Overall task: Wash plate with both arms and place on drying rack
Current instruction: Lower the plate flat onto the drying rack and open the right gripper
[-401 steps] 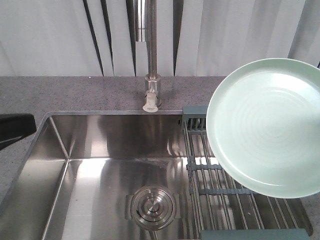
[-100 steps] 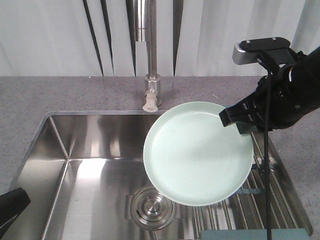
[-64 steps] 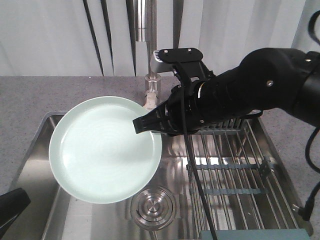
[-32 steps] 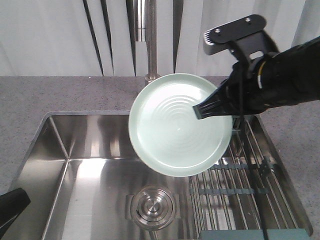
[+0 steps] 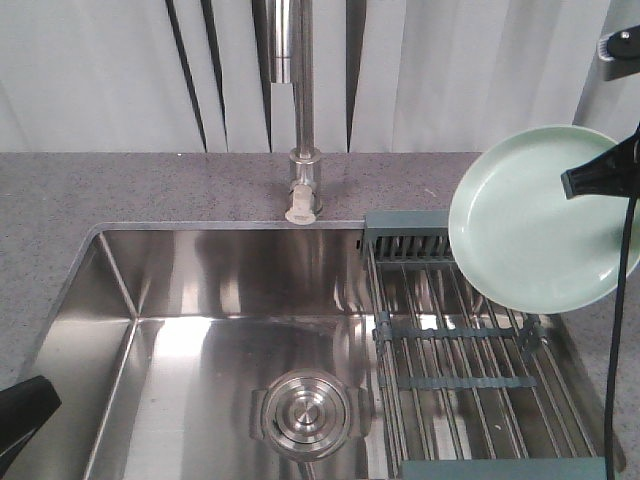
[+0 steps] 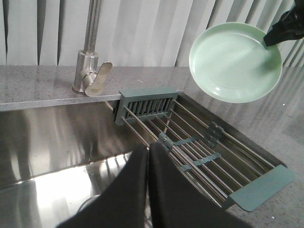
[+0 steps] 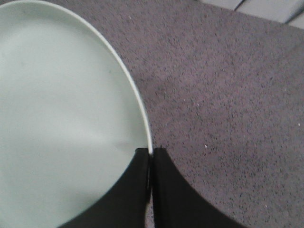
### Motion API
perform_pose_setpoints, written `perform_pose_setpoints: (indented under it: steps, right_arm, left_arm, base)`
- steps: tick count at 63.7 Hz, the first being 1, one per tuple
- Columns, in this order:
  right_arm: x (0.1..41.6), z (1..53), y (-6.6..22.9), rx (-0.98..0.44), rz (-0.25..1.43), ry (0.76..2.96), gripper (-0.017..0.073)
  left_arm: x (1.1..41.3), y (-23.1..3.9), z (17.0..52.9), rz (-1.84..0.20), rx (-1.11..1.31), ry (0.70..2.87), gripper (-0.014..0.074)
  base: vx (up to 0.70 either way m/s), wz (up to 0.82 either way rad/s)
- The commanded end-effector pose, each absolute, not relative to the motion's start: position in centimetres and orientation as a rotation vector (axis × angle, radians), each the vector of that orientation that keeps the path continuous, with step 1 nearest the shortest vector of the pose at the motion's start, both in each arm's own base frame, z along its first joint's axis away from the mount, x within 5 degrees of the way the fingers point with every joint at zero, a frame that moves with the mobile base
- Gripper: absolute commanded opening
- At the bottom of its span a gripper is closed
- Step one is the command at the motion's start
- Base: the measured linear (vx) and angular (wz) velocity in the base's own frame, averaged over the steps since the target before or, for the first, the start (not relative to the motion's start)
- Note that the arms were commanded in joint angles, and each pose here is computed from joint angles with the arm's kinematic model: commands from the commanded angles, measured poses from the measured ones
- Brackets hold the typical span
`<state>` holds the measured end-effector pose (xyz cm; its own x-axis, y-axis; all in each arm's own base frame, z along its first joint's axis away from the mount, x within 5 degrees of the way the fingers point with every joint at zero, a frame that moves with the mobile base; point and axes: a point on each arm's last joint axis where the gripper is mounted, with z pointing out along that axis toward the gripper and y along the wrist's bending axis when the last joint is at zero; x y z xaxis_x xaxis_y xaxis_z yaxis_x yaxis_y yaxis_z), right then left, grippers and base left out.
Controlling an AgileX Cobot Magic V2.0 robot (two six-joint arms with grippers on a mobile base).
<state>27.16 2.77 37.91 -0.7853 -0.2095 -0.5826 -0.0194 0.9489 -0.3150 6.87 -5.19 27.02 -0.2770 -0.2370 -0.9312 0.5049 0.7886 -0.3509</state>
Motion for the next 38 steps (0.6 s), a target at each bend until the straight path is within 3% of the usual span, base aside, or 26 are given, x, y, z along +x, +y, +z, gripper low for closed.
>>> perform_pose_setpoints:
  steps: [1, 20, 38]
  right_arm:
    - [28.2, 38.0, 2.1, -0.210, -0.372, 2.447, -0.0003]
    - [32.6, 31.7, 3.0, -0.359, -0.381, 2.653, -0.0003]
    - [34.8, 28.6, 3.8, -0.428, -0.332, 2.679, -0.0003]
  left_arm:
    - [7.0, -5.1, 27.8, -0.733, 0.193, 1.687, -0.0006]
    - [7.0, -5.1, 27.8, -0.734, 0.193, 1.687, -0.0006]
    - [7.0, -5.1, 27.8, -0.734, 0.193, 1.687, -0.0006]
  base:
    - [0.00, 0.00]
    - [0.00, 0.00]
    - [0.00, 0.00]
